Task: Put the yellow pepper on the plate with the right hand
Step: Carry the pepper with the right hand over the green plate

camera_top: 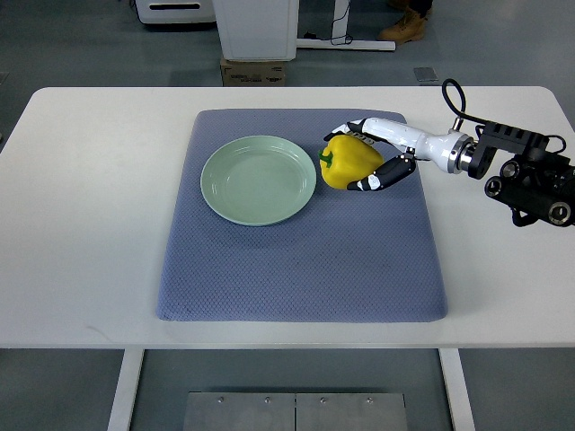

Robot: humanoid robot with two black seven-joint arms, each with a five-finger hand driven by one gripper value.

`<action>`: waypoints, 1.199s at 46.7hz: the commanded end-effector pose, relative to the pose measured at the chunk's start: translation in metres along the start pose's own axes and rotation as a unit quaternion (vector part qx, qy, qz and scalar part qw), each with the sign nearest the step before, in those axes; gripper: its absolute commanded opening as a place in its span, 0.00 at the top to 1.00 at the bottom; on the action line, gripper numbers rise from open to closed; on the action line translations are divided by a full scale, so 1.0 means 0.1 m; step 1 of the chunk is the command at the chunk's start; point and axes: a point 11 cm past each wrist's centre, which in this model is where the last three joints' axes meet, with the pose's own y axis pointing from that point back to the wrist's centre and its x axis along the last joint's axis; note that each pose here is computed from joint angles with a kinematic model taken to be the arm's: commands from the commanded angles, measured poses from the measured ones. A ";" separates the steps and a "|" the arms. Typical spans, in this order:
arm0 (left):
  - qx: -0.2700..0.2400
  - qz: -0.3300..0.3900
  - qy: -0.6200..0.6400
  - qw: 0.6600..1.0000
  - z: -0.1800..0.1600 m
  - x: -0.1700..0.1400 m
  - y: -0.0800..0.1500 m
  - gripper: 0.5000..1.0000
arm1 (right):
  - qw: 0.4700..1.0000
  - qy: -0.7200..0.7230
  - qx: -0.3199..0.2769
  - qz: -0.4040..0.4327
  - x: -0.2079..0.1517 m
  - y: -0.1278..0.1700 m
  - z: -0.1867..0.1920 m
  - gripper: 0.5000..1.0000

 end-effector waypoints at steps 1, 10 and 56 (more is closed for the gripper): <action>0.000 0.001 0.000 1.000 0.00 0.00 0.00 0.00 | 1.000 0.004 0.001 -0.005 -0.01 -0.12 -0.11 1.00; 0.000 0.000 0.000 1.000 0.00 0.00 0.00 0.00 | 1.000 0.017 0.007 -0.015 -0.06 -0.43 -0.40 1.00; 0.000 0.000 -0.001 1.000 0.00 0.00 0.00 0.00 | 0.998 0.030 -0.001 -0.049 -0.42 -0.91 -0.77 1.00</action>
